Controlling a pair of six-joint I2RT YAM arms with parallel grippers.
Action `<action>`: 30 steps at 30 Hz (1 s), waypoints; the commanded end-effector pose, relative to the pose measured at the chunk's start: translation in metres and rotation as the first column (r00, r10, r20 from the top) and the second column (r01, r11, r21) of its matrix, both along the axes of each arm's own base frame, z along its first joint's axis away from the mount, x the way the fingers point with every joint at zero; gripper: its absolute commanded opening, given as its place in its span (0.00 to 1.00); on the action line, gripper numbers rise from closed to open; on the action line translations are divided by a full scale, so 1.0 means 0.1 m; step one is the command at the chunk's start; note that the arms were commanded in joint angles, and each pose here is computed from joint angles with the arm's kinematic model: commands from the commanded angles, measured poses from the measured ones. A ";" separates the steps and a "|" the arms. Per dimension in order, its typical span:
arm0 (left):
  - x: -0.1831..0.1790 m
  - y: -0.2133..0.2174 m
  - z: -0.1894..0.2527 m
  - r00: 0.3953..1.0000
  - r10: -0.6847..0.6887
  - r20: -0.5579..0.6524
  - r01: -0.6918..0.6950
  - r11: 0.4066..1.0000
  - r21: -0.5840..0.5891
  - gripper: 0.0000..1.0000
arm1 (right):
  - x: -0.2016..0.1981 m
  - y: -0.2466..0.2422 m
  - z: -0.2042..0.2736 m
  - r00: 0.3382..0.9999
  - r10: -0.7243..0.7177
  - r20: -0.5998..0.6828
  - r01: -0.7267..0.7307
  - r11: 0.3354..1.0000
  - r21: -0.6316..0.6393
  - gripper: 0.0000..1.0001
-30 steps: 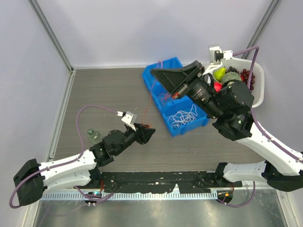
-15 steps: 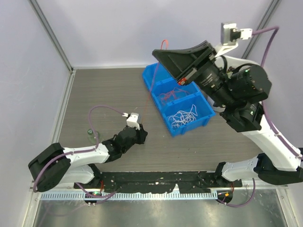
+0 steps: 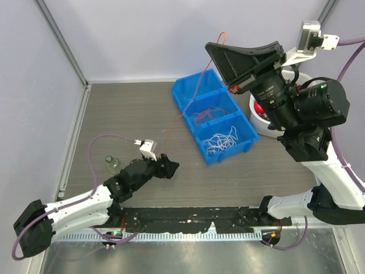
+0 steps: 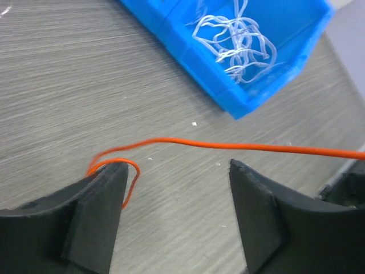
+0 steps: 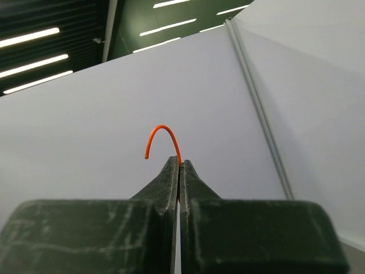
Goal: Untangle the cables
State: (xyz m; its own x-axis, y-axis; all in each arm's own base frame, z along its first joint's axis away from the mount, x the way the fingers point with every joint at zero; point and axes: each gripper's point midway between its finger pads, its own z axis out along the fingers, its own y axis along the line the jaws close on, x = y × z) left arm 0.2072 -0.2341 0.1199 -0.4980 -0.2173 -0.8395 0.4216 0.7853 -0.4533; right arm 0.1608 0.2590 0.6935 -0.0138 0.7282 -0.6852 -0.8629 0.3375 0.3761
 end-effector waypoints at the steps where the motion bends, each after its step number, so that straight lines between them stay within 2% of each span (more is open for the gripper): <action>1: -0.17 -0.07 0.30 0.994 -0.103 0.047 0.107 0.992 -0.074 0.80 | 0.24 -0.06 -0.05 0.986 -0.164 0.014 0.164 0.986 -0.035 0.01; 3: -0.26 -0.10 0.43 0.985 -0.159 0.073 0.166 0.981 -0.099 0.95 | 0.33 -0.06 -0.07 0.976 -0.216 0.017 0.217 0.975 -0.054 0.01; 5: -0.37 -0.13 0.54 0.972 -0.213 0.096 0.224 0.966 -0.126 1.00 | 0.41 -0.02 -0.09 0.968 -0.250 0.026 0.251 0.965 -0.074 0.01; 9: -0.47 -0.05 0.61 0.971 -0.217 0.099 0.231 0.959 -0.161 1.00 | 0.55 -0.07 -0.04 0.937 -0.348 0.043 0.350 0.932 -0.090 0.01; 15: -0.36 0.32 0.54 0.998 -0.031 0.054 0.039 0.987 -0.153 1.00 | 0.55 -0.38 0.20 0.887 -0.455 0.071 0.459 0.887 -0.050 0.01; 21: -0.45 0.34 0.76 0.991 -0.069 0.118 0.090 0.980 -0.179 1.00 | 0.60 -0.41 0.25 0.857 -0.504 0.107 0.512 0.856 -0.070 0.01; 25: -0.52 0.27 1.07 0.978 -0.127 0.167 0.160 0.967 -0.199 1.00 | 0.66 -0.39 0.23 0.834 -0.538 0.125 0.549 0.833 -0.074 0.01; 30: -0.59 0.17 1.38 0.955 -0.212 0.207 0.247 0.955 -0.163 1.00 | 0.90 -0.39 0.15 0.744 -0.649 0.157 0.666 0.740 -0.098 0.01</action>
State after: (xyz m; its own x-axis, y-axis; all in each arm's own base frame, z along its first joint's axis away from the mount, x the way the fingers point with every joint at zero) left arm 0.1559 -0.2094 0.2131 -0.4450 -0.2933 -0.8461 0.5781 0.6275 -0.5216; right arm 0.2318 0.2256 0.7101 0.4297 0.5046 -0.7488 -0.5481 0.8048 0.2278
